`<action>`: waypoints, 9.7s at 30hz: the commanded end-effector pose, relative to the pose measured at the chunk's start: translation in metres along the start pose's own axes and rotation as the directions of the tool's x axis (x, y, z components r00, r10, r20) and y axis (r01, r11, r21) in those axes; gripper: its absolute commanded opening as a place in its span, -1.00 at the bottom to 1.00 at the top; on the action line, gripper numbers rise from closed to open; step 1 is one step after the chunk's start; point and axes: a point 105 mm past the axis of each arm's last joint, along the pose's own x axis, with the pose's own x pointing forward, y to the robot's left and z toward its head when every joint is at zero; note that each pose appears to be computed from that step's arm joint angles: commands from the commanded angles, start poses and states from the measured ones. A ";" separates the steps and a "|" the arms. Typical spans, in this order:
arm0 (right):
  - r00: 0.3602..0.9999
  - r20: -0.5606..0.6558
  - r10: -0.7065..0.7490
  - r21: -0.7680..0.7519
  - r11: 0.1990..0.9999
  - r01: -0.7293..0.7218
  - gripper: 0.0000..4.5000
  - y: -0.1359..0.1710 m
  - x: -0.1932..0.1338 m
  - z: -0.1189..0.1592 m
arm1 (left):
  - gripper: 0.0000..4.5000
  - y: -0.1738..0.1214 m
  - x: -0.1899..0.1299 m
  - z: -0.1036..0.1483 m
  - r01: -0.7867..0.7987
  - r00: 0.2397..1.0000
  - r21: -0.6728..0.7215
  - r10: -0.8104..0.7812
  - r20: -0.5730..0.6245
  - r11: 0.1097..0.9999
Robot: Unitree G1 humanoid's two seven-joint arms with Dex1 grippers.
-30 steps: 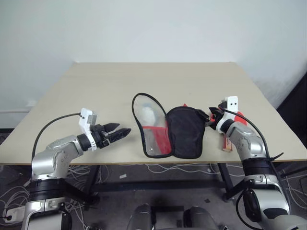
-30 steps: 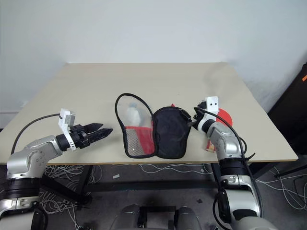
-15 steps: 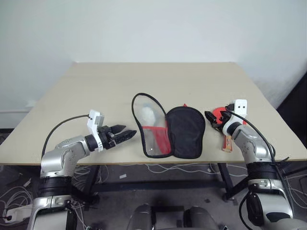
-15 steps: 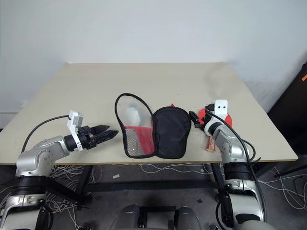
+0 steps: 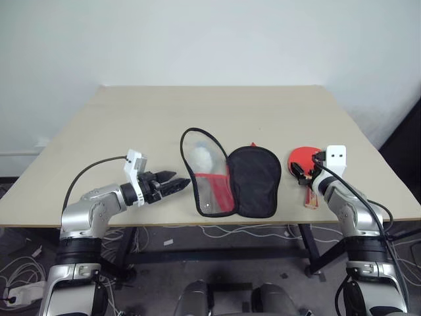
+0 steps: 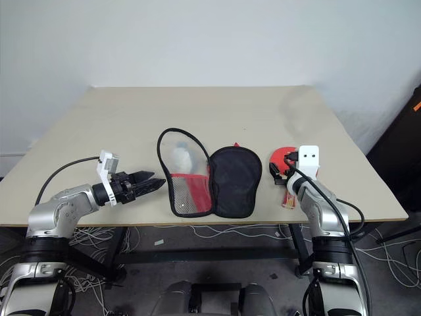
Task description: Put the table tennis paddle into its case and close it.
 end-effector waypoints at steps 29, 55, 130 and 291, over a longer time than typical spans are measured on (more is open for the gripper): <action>0.973 -0.164 -0.163 -0.010 0.987 0.163 0.97 -0.010 -0.017 -0.007 | 1.00 -0.003 0.007 0.020 0.036 0.999 0.049 -0.037 0.013 0.998; 0.955 -0.261 -0.142 0.009 0.989 0.150 0.71 -0.002 -0.007 -0.007 | 1.00 -0.005 0.006 0.021 0.038 0.999 0.040 -0.038 0.015 0.998; 0.954 -0.289 0.086 0.166 0.985 -0.039 -0.45 0.129 -0.029 0.023 | 1.00 -0.004 0.013 0.017 0.036 0.999 0.022 -0.036 0.004 0.999; 0.916 0.034 0.400 0.178 0.899 -0.400 0.27 0.148 -0.007 0.118 | -0.59 -0.006 -0.047 0.048 -0.002 0.999 0.019 0.002 0.043 1.000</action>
